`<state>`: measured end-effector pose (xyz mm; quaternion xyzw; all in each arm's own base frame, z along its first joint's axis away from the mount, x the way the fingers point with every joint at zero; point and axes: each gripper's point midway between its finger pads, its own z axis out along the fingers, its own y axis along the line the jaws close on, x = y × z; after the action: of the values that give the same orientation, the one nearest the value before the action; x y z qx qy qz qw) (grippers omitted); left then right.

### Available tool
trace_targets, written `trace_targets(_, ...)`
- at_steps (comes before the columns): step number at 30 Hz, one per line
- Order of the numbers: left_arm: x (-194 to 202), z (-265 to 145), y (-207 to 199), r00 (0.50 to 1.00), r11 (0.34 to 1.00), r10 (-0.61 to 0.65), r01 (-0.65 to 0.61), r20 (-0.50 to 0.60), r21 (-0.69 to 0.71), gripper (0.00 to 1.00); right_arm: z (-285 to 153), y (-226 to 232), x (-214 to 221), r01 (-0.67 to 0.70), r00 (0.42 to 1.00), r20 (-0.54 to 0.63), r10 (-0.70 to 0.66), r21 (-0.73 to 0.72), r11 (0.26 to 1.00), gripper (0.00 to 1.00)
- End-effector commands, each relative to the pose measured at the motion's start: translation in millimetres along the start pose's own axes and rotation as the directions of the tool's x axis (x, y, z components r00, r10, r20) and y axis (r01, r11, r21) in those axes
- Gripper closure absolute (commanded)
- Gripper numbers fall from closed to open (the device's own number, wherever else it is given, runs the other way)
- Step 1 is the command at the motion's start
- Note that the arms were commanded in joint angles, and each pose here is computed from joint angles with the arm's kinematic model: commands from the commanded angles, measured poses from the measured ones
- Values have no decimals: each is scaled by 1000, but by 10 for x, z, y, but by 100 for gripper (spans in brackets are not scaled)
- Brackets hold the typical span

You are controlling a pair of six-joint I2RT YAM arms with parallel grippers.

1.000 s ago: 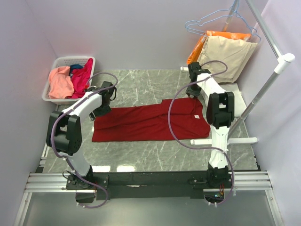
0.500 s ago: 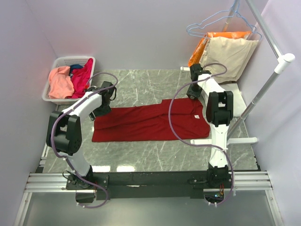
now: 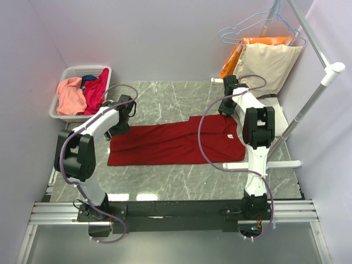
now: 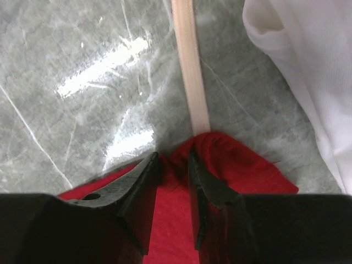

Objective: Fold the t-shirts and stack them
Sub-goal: Fold the tshirt

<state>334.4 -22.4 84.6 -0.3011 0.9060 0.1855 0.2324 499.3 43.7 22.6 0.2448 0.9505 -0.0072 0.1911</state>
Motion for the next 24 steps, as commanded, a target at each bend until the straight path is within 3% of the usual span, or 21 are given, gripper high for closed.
trace_targets(1,-83,-40,-69,1000,1000,-2,1,14,22,29,-325,47,-151,-20,998,64,22,-37,999,65)
trace_targets(7,-74,-16,-107,1000,1000,3,-3,9,30,28,-426,35,-214,-18,995,99,22,-46,999,63)
trace_targets(15,-88,-17,-112,1000,1000,8,-8,12,28,28,-360,95,-101,-7,998,58,11,-69,998,67)
trace_targets(21,-98,-14,-114,1000,1000,12,-13,12,24,28,-268,153,-21,-5,1000,20,6,-92,996,81)
trace_targets(23,-95,-10,-110,1000,1000,16,-16,12,21,28,-232,165,20,-1,1000,4,1,-95,995,88)
trace_targets(24,-99,-13,-112,1000,1000,16,-17,13,22,28,-245,176,4,-1,1000,7,2,-99,995,99)
